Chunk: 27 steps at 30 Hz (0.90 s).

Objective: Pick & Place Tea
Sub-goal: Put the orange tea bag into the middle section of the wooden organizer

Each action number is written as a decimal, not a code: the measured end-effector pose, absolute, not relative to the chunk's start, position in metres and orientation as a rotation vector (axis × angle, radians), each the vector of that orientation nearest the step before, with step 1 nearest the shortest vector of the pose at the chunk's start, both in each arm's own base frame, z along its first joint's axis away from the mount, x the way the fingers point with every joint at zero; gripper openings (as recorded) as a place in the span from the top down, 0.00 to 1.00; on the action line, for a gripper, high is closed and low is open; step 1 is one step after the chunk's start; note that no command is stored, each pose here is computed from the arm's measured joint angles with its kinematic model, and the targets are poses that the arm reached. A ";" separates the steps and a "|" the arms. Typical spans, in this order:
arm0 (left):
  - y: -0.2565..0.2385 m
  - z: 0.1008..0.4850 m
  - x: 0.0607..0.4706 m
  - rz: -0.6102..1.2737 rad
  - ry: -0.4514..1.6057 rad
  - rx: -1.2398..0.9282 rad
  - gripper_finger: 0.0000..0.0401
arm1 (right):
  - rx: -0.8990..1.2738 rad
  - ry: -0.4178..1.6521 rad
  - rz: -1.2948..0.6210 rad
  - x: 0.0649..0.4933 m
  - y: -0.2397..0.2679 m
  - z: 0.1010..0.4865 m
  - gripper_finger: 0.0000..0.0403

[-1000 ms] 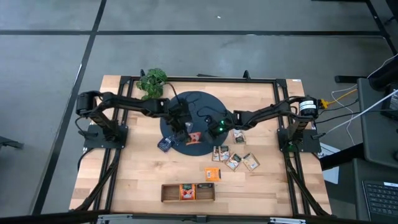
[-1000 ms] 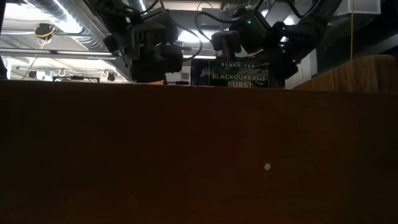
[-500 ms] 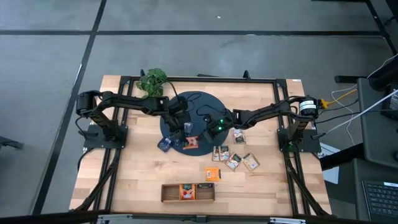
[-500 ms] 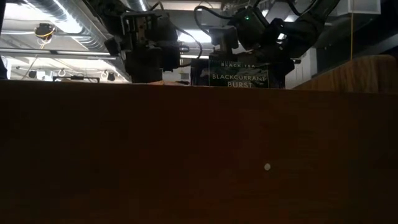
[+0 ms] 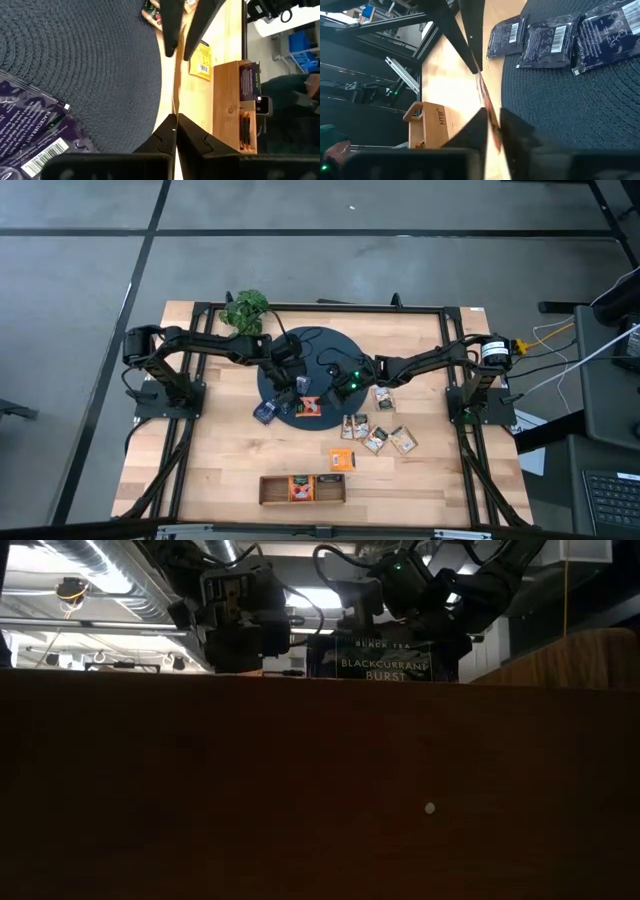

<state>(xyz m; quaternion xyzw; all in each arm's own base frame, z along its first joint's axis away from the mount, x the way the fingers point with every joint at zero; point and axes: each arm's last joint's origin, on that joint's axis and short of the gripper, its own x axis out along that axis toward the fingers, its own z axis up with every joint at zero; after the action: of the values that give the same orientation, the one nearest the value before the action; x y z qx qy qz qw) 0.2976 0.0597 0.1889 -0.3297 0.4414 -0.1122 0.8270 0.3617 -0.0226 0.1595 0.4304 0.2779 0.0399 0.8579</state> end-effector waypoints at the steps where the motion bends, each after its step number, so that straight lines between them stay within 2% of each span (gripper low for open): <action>1: 0.060 0.189 0.298 -0.234 0.939 -0.708 0.99 | 0.903 0.584 0.084 0.362 -0.023 0.160 0.93; 3: 0.062 0.189 0.297 -0.222 0.939 -0.724 0.99 | 0.903 0.584 0.088 0.362 -0.023 0.160 0.98; 11: 0.069 0.189 0.295 -0.210 0.934 -0.758 0.98 | 0.919 0.602 0.117 0.361 -0.022 0.159 0.99; 17: 0.066 0.196 0.285 -0.229 0.858 -0.699 0.96 | 0.930 0.642 0.175 0.355 -0.019 0.157 0.99; 21: 0.062 0.200 0.268 -0.161 0.759 -0.699 0.96 | 0.919 0.609 0.158 0.343 -0.020 0.165 0.99; 27: 0.056 0.209 0.248 -0.074 0.405 -0.742 0.96 | 0.921 0.525 0.064 0.323 -0.027 0.181 0.99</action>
<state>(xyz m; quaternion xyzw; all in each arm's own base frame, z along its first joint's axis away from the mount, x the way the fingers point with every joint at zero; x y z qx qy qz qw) 0.2476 0.0558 0.2093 -0.3598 0.1966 -0.0361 0.9114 0.3228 -0.0270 0.1814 0.4393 0.2505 0.0307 0.8622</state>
